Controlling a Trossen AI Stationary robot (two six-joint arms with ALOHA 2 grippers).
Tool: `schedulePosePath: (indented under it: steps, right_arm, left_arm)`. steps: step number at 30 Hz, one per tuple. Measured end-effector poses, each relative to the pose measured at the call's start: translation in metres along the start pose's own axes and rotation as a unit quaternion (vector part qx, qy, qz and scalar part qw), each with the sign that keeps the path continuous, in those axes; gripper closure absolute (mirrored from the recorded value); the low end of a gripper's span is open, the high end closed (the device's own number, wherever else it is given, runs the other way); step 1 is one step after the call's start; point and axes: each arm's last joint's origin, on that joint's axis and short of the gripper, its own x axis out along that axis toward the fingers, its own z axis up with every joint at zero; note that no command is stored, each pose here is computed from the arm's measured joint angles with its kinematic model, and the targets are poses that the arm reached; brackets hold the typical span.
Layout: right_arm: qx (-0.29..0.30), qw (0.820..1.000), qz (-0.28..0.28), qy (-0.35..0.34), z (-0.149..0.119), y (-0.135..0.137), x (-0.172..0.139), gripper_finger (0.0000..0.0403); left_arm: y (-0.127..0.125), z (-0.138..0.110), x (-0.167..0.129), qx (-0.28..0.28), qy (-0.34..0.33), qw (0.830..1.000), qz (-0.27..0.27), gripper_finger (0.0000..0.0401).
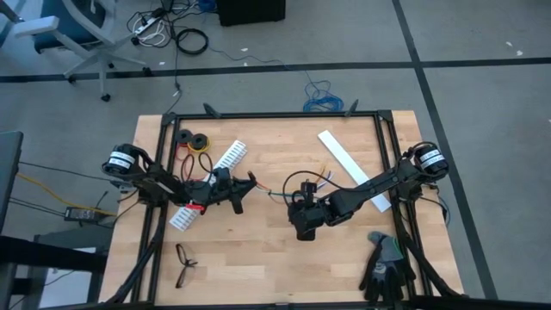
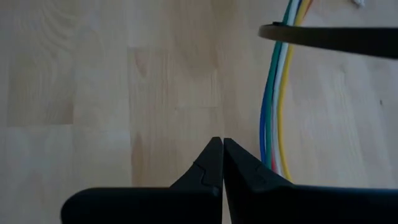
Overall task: Ziptie cables
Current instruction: Wrap the cable wires with the black zip tie
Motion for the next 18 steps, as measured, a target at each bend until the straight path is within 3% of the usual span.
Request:
schedulePosePath:
  steps: [10,18]
  right_arm:
    - [0.014,0.999,-0.01,0.036,-0.008,-0.001,-0.001,0.0403]
    - [0.007,0.999,-0.022,0.041,-0.011,0.002,-0.003,0.0403]
  left_arm:
    - [0.006,-0.005,0.001,0.046,0.027,0.998,0.021,0.0257]
    - [0.019,-0.012,0.002,0.092,0.077,0.991,0.065,0.0229]
